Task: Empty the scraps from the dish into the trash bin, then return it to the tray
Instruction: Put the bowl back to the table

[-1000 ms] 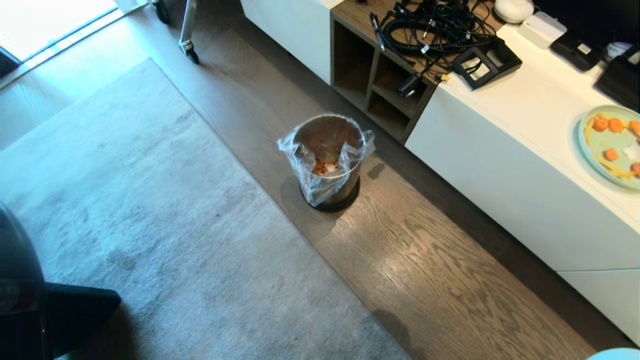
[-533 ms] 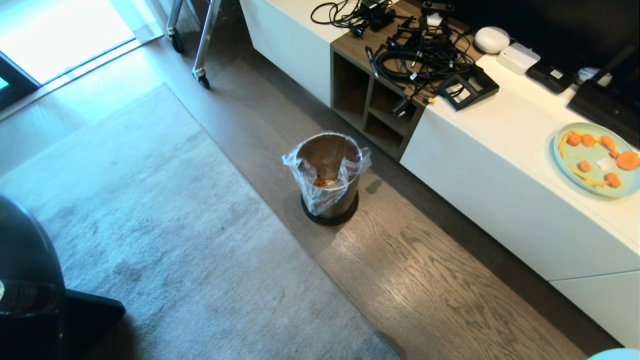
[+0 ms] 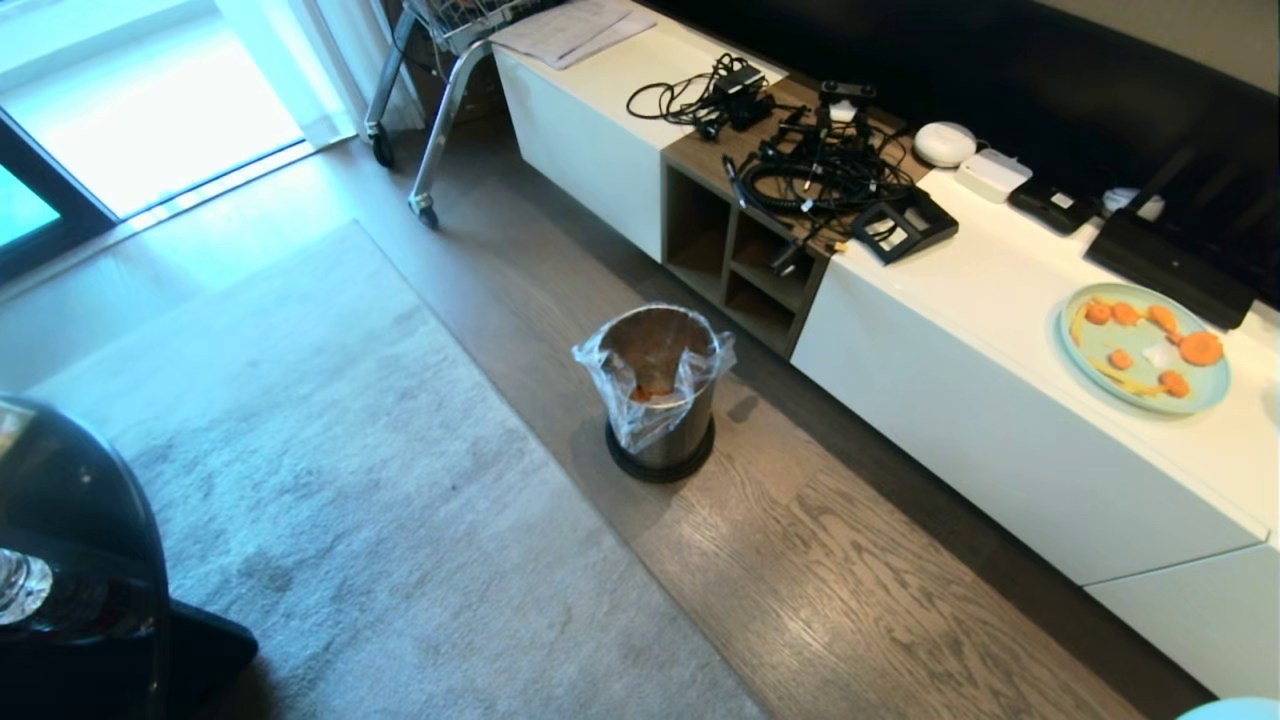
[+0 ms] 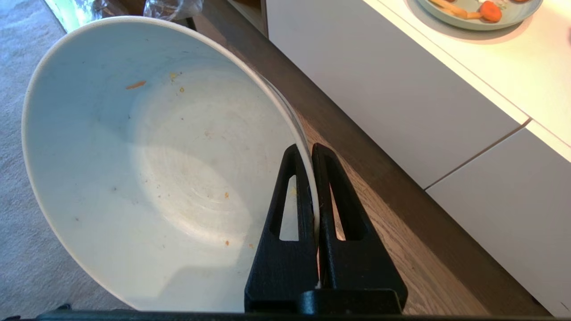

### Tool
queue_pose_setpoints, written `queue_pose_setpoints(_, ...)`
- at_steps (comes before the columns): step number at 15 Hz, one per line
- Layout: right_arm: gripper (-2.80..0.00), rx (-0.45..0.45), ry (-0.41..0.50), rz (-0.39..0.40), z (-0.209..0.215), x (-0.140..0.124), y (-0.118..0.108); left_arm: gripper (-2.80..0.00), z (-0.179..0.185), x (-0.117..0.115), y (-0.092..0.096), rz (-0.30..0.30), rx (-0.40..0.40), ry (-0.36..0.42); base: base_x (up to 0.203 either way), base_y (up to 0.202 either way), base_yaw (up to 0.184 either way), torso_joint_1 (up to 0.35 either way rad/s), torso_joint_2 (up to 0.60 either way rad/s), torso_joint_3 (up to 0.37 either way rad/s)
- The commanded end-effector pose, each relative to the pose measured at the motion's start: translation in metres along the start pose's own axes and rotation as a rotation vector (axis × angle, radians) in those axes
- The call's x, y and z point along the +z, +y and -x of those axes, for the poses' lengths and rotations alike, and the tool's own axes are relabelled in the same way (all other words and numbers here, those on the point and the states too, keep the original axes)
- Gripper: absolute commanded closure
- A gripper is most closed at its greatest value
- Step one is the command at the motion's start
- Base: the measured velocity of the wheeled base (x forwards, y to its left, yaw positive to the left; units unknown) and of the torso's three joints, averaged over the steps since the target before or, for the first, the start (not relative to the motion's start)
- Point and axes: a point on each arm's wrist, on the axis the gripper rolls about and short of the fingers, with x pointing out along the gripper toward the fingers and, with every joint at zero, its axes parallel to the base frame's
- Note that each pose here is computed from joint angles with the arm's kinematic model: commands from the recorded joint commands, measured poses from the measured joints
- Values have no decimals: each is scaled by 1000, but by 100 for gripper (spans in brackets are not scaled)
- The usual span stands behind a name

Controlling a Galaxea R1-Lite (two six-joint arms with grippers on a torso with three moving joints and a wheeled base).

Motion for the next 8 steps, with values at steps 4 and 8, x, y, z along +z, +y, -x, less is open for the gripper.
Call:
queue_pose_setpoints(4,0,1,1,1,0,0,0,0,0,0,0,0,0,-1,0,0,0,3,2,203)
queue_pose_setpoints(8,0,0,2,1,0,0,0,0,0,0,0,0,0,-1,0,0,0,3,2,201)
